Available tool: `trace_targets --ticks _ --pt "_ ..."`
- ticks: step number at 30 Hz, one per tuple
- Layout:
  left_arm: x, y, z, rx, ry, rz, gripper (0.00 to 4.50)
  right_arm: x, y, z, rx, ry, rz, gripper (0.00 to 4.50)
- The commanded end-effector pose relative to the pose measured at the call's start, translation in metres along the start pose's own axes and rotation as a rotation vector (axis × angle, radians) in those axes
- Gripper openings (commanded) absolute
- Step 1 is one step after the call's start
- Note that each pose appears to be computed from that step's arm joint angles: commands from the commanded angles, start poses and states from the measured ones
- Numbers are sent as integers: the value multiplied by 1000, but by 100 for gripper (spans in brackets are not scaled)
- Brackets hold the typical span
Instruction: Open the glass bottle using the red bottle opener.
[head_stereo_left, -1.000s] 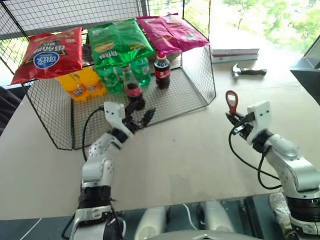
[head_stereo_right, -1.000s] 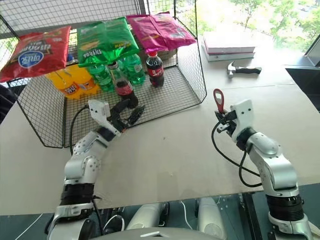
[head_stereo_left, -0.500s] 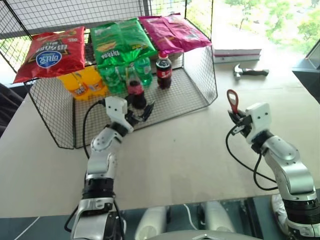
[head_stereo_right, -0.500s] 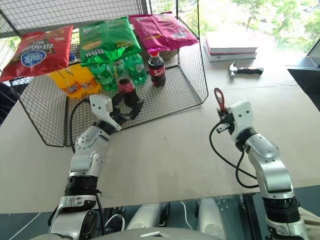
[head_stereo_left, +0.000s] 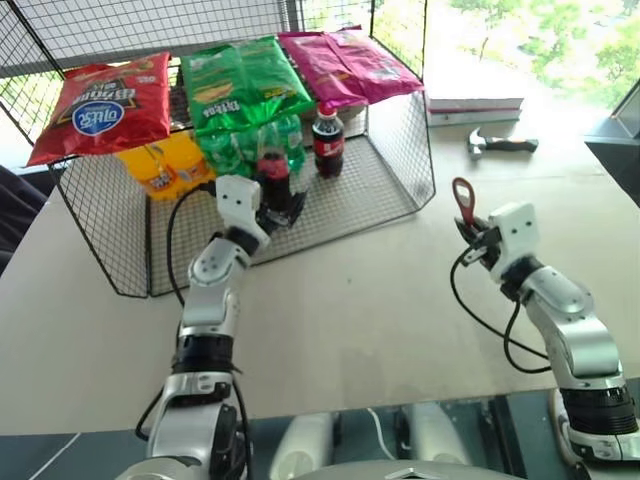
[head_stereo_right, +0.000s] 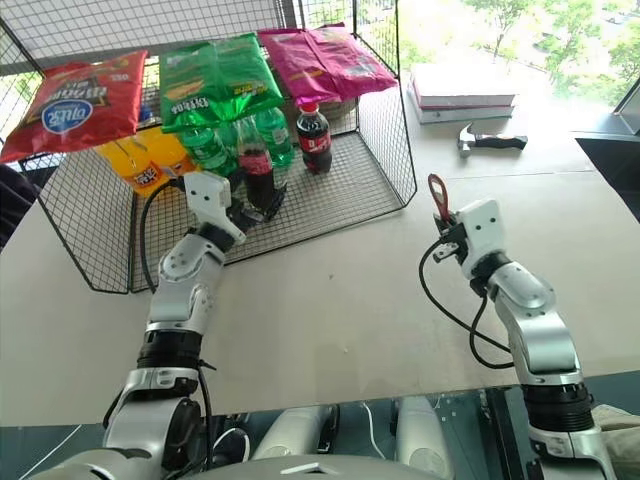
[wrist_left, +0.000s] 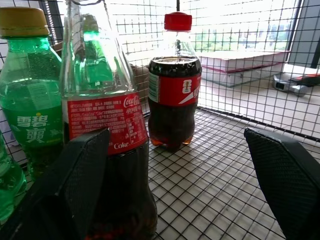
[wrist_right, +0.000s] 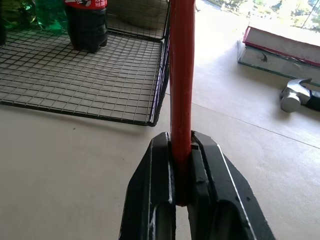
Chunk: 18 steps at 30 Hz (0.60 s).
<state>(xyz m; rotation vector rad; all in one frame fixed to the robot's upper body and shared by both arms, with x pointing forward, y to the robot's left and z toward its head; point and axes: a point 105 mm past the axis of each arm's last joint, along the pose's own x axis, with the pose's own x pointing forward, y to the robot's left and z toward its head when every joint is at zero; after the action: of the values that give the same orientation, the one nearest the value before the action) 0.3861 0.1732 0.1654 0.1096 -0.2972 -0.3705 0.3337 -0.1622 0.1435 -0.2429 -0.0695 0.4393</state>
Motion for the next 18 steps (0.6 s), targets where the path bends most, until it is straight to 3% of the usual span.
trace_targets --ticks 1,6,18 --pt "4 -3 14 21 -61 -4 443 3 -2 15 -30 -58 6 0" --pt "-9 -11 12 24 -62 -29 443 1 -4 15 -33 -60 2 0" --pt "-12 11 14 93 -75 96 443 -3 -4 11 -36 -45 0 0"
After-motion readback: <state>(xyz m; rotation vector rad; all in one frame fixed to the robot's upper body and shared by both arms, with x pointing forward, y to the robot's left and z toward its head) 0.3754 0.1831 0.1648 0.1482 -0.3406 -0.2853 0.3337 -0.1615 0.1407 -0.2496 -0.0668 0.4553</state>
